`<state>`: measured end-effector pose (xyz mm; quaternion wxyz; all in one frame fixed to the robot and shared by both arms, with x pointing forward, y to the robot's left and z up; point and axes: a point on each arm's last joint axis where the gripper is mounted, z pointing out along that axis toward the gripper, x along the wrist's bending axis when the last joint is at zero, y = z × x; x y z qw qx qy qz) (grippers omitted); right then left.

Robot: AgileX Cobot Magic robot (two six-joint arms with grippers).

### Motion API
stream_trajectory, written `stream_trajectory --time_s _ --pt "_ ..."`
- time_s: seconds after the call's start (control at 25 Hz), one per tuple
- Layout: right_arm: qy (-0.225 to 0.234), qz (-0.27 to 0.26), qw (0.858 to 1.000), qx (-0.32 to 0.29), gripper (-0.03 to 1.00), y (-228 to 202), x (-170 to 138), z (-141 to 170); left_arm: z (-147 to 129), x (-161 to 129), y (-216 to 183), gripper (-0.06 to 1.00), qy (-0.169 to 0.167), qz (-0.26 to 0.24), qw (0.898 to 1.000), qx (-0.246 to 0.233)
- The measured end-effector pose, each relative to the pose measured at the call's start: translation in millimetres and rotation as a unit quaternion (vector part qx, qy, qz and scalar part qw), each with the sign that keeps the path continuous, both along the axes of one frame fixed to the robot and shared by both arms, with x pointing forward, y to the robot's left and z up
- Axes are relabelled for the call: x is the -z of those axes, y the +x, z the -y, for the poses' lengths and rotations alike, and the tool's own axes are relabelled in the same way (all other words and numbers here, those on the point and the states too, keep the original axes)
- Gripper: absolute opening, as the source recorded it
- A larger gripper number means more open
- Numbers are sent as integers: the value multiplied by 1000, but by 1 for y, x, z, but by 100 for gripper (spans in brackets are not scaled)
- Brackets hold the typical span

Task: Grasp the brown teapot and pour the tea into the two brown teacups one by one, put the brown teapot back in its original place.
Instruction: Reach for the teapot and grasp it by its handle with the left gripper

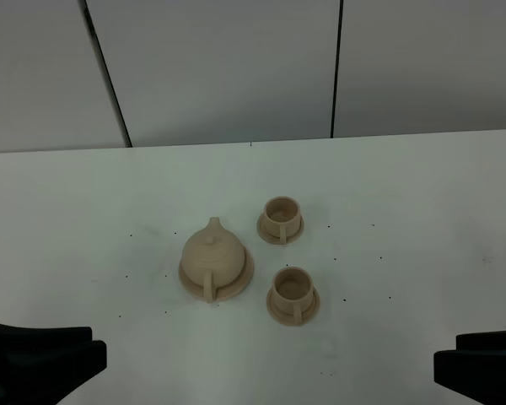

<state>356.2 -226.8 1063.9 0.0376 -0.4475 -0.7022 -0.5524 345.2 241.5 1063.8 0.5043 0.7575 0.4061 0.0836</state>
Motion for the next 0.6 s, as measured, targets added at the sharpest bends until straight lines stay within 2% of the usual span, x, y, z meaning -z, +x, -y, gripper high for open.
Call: stream_trajectory --time_s 0.6 --pt "0 0 1000 0 46 0 0 0 0 0 0 28 0 1 1000 -2"
